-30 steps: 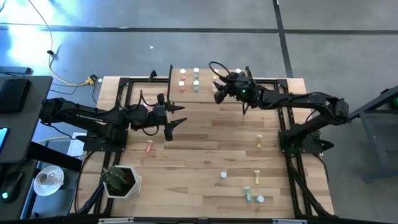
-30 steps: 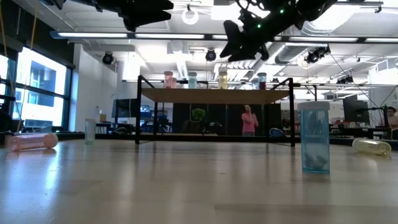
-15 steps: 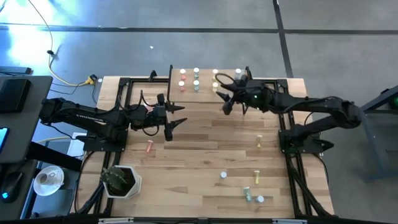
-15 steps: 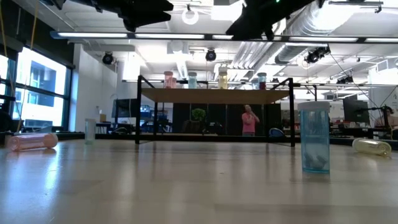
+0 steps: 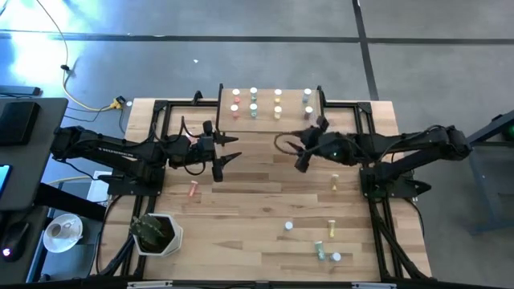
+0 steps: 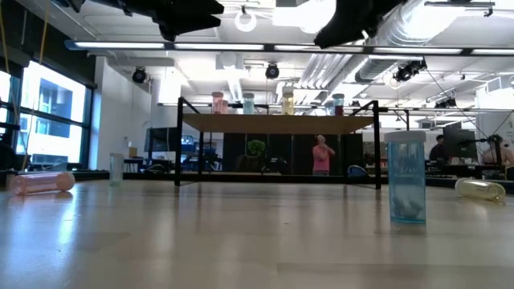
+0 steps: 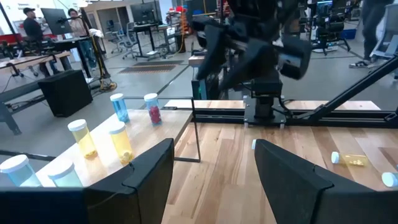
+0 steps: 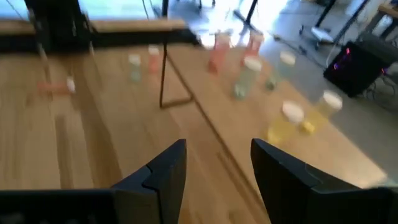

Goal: Pick and place medicine bottles onto shelf by color
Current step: Put the yellow medicine bottle on the shelf

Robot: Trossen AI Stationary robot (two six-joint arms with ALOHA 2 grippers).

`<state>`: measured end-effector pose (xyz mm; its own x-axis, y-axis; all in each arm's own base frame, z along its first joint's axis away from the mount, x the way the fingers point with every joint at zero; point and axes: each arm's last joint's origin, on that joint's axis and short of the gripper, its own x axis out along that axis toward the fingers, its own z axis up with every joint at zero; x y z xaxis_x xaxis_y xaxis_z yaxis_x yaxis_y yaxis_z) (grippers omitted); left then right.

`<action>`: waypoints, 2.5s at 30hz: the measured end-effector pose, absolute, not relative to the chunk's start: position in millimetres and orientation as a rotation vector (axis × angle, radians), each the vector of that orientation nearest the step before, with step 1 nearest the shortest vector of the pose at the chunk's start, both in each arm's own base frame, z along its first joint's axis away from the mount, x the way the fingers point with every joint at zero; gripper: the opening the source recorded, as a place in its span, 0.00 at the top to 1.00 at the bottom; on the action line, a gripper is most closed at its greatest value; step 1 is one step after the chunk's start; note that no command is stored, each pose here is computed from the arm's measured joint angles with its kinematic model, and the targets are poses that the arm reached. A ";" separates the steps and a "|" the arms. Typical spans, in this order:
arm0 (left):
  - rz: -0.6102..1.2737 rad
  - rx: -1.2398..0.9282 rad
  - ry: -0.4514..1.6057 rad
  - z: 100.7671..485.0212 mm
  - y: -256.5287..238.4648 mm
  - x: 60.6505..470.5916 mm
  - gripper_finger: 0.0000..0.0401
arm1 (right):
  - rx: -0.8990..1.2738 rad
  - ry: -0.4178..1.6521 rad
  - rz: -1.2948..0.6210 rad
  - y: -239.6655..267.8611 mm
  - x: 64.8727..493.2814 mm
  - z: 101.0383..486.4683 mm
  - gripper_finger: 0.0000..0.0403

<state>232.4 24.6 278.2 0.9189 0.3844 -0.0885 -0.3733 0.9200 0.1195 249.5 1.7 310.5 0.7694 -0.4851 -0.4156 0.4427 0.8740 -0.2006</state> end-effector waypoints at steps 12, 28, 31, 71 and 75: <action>0.389 0.101 0.112 278.1 24.5 232.4 0.46 | -0.121 0.599 -0.549 37.7 232.8 294.8 0.57; 0.384 0.098 0.148 274.5 24.4 232.0 0.46 | 0.009 0.614 -0.535 73.4 201.8 234.9 0.57; 0.384 0.100 0.162 273.2 24.4 231.9 0.46 | 0.049 0.614 -0.525 80.3 197.1 233.5 0.57; 0.382 0.103 0.187 270.8 24.3 231.5 0.46 | 0.495 0.661 -0.777 42.7 94.6 255.1 0.57; 0.382 0.103 0.187 270.8 24.3 231.5 0.46 | 0.527 0.676 -0.796 38.8 93.8 255.5 0.57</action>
